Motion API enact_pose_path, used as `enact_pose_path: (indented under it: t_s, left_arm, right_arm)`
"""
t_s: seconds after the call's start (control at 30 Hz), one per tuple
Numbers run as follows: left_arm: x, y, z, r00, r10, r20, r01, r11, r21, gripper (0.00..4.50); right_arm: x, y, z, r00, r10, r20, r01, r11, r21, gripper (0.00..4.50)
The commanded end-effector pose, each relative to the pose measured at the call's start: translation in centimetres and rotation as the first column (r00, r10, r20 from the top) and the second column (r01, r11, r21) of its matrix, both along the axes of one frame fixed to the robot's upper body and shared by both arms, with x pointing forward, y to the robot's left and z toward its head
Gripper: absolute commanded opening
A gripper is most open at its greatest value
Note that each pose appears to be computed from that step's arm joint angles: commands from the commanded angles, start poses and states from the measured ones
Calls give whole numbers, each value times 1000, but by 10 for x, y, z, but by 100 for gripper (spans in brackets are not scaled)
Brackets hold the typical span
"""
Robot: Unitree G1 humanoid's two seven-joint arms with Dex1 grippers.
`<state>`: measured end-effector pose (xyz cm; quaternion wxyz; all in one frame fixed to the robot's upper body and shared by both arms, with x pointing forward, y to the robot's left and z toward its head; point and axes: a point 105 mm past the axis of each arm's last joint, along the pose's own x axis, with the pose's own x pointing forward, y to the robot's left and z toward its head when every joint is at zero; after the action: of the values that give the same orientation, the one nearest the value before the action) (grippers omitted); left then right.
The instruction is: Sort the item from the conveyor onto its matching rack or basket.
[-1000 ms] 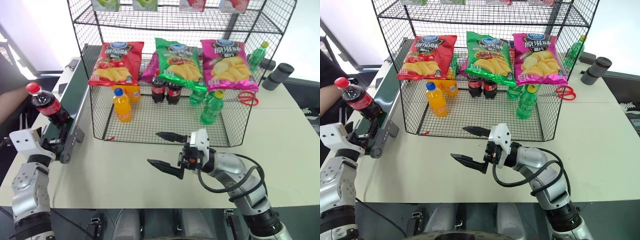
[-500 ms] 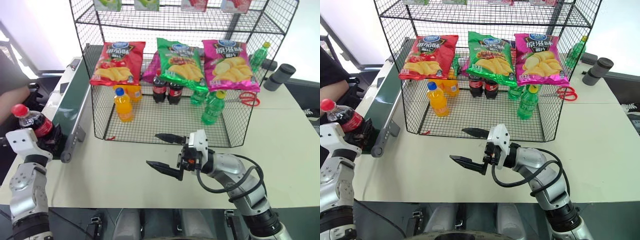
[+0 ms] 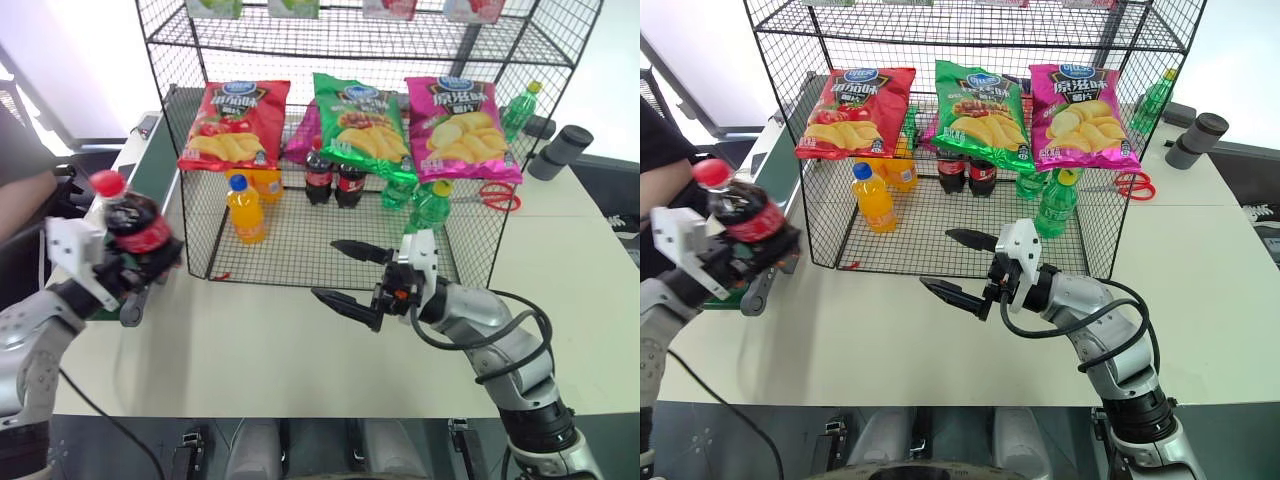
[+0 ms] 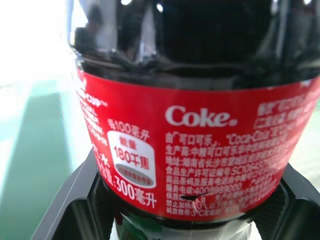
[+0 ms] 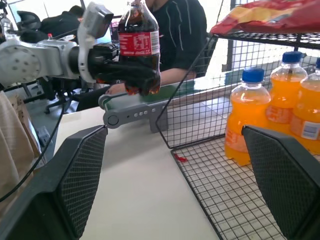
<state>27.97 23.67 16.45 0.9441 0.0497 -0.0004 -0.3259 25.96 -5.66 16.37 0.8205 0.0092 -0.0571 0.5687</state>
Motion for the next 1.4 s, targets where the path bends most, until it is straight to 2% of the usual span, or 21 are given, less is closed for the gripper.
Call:
enact_pose_path:
  t_s: [0.03, 0.2, 0.33, 0.47, 0.7, 0.8, 0.83, 0.87, 0.97, 1.07, 1.17, 1.23, 1.4]
  left_arm:
    - [-12, -48, -2, 967, -254, -29, 255, 966, 36, 291]
    - [-17, -115, -11, 851, -525, -34, 526, 848, 60, 291]
    - [-16, -150, -13, 753, -658, -13, 656, 750, 88, 291]
    - [-16, -166, -11, 684, -729, 6, 724, 681, 108, 291]
    - [-15, -171, -13, 663, -749, 10, 743, 659, 119, 291]
    - [-15, -173, -14, 664, -748, 1, 744, 660, 106, 291]
    - [-14, -173, -14, 665, -747, -7, 744, 661, 97, 291]
    - [-14, -172, -15, 663, -748, -22, 747, 660, 79, 291]
    - [-14, -170, -17, 666, -744, -53, 746, 663, 59, 446]
    - [-10, -167, -19, 697, -716, -36, 716, 693, 80, 446]
    - [2, -150, -29, 786, -618, -15, 616, 781, 103, 446]
    - [9, -129, -40, 856, -517, -26, 517, 850, 97, 446]
    - [15, -87, -51, 957, -290, 7, 289, 954, 81, 446]
  right_arm:
    - [-8, 7, 15, 999, 45, 29, -45, 999, 29, 450]
    - [-10, 15, 20, 998, 65, 19, -65, 997, 50, 450]
    - [-11, 20, 17, 998, 68, 6, -68, 997, 44, 450]
    - [-11, 19, 16, 999, 51, -3, -50, 998, 41, 450]
    - [-14, 18, 13, 999, 44, -21, -43, 998, 45, 450]
    - [-16, 18, 13, 998, 53, -33, -51, 997, 51, 370]
    - [-16, 18, 12, 998, 52, -34, -50, 997, 51, 323]
    - [-16, 18, 12, 999, 46, -30, -44, 998, 47, 296]
    - [-12, 17, 12, 999, 27, -18, -26, 999, 41, 294]
    - [-7, 16, 13, 1000, 6, -6, -5, 999, 43, 294]
    - [9, 9, 12, 995, -93, 35, 91, 995, 41, 294]
    - [24, 2, 10, 982, -182, 59, 179, 983, 47, 294]
    - [60, -9, -6, 924, -371, 93, 369, 929, 31, 294]
